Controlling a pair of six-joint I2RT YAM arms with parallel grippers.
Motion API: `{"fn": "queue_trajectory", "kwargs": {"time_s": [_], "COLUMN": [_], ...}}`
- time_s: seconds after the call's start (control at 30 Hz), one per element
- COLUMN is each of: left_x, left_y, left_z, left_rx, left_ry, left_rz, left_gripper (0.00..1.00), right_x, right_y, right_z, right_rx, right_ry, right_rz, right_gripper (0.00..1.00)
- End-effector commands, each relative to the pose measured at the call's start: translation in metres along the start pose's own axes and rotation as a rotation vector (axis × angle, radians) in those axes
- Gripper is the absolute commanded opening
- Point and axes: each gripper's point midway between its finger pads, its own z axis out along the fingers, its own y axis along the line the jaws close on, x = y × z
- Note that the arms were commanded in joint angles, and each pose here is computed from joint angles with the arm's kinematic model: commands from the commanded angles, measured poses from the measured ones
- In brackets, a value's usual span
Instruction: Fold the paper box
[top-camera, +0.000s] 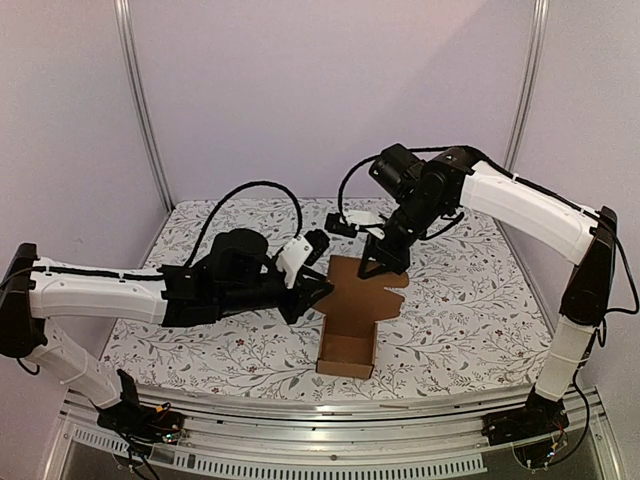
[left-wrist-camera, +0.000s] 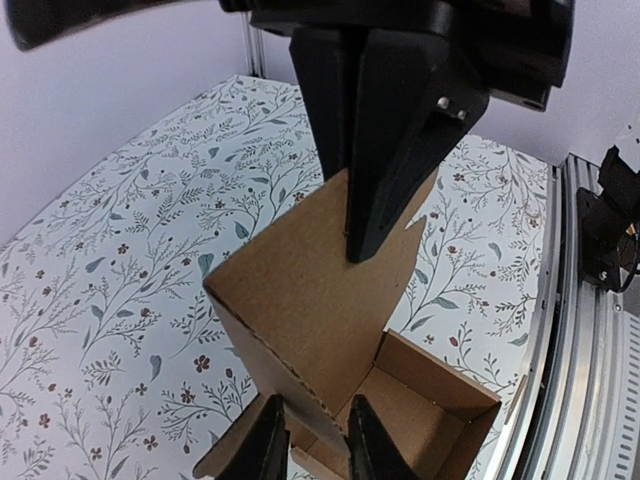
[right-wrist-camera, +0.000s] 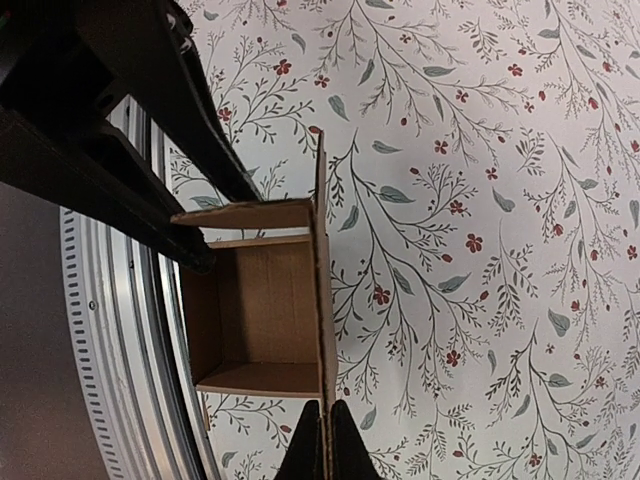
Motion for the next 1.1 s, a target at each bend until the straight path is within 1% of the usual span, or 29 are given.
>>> {"fn": "queue_trajectory", "kwargs": {"time_s": [0.0, 0.13, 0.2, 0.27, 0.37, 0.5, 0.6, 0.73, 0.8, 0.87, 1.07], "left_x": [-0.026, -0.026, -0.03, -0.035, -0.034, -0.024, -0.02, -0.014, -0.011, -0.01, -0.019], "left_y": [-0.032, -0.03, -0.029, -0.027, -0.02, -0.018, -0.015, 0.002, 0.013, 0.015, -0.004], "left_z": [0.011, 0.015, 0.007, -0.009, -0.04, -0.079, -0.1, -0.11, -0.106, -0.098, -0.073], "left_rx": [0.087, 0.056, 0.053, 0.052, 0.028, 0.051, 0.056, 0.009, -0.016, -0.014, 0.1], "left_ry": [-0.082, -0.079, -0.089, -0.097, -0.075, -0.04, -0.044, -0.039, -0.032, -0.028, -0.066], "left_rz": [0.005, 0.02, 0.03, 0.045, 0.063, 0.106, 0.114, 0.108, 0.092, 0.083, 0.069], "left_gripper": [0.23, 0.3, 0.32, 0.38, 0.49, 0.55, 0.57, 0.55, 0.53, 0.51, 0.5], "right_x": [-0.021, -0.021, -0.016, -0.008, 0.001, 0.005, 0.008, 0.01, 0.01, 0.009, 0.002], "right_y": [-0.003, 0.005, 0.009, 0.012, 0.019, 0.038, 0.051, 0.064, 0.071, 0.079, 0.086], "right_z": [-0.005, -0.007, -0.006, -0.006, -0.008, -0.017, -0.021, -0.022, -0.021, -0.02, -0.019], "right_rx": [0.007, -0.025, -0.04, -0.043, -0.057, -0.13, -0.19, -0.233, -0.248, -0.256, -0.25], "right_ry": [-0.077, -0.089, -0.079, -0.065, -0.057, -0.07, -0.073, -0.066, -0.06, -0.057, -0.055], "right_rz": [0.02, 0.009, -0.009, -0.042, -0.085, -0.161, -0.209, -0.259, -0.282, -0.303, -0.324], "right_gripper": [0.0, 0.0, 0.0, 0.0, 0.0, 0.0, 0.0, 0.0, 0.0, 0.0, 0.0]}}
